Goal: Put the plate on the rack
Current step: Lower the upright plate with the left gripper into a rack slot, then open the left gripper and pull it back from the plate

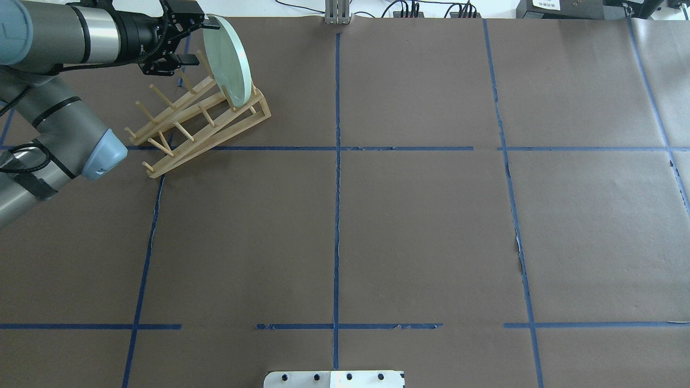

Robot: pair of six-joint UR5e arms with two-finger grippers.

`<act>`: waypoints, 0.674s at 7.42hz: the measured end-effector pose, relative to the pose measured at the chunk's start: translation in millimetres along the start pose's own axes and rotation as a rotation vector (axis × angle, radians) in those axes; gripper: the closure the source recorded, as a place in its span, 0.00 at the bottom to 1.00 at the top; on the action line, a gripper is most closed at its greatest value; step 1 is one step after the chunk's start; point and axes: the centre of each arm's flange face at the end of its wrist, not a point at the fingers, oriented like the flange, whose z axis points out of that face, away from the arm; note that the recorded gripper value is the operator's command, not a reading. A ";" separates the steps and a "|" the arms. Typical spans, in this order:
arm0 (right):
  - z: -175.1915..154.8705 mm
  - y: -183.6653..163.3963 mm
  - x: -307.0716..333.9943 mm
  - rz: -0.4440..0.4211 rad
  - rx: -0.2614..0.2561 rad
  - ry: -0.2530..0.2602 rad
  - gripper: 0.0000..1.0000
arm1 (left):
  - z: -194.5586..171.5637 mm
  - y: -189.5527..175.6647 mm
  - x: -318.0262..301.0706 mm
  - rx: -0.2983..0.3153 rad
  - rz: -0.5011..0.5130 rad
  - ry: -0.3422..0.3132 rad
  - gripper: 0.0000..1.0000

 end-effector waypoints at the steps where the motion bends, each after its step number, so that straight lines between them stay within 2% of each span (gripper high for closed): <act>1: -0.1 0.0 0.0 0.000 0.000 0.000 0.00 | -7.0 -1.7 -2.2 -0.032 0.032 -0.141 0.00; 3: -0.2 0.0 0.1 0.000 0.000 0.000 0.00 | -24.7 1.2 -10.7 -0.106 0.161 -0.452 0.00; 4: 0.0 0.0 0.1 0.000 0.000 0.000 0.00 | -41.2 0.0 -17.7 -0.155 0.255 -0.563 0.00; 5: 0.2 0.0 0.0 0.000 -0.001 0.000 0.00 | -64.0 -10.3 -34.7 -0.204 0.366 -0.630 0.00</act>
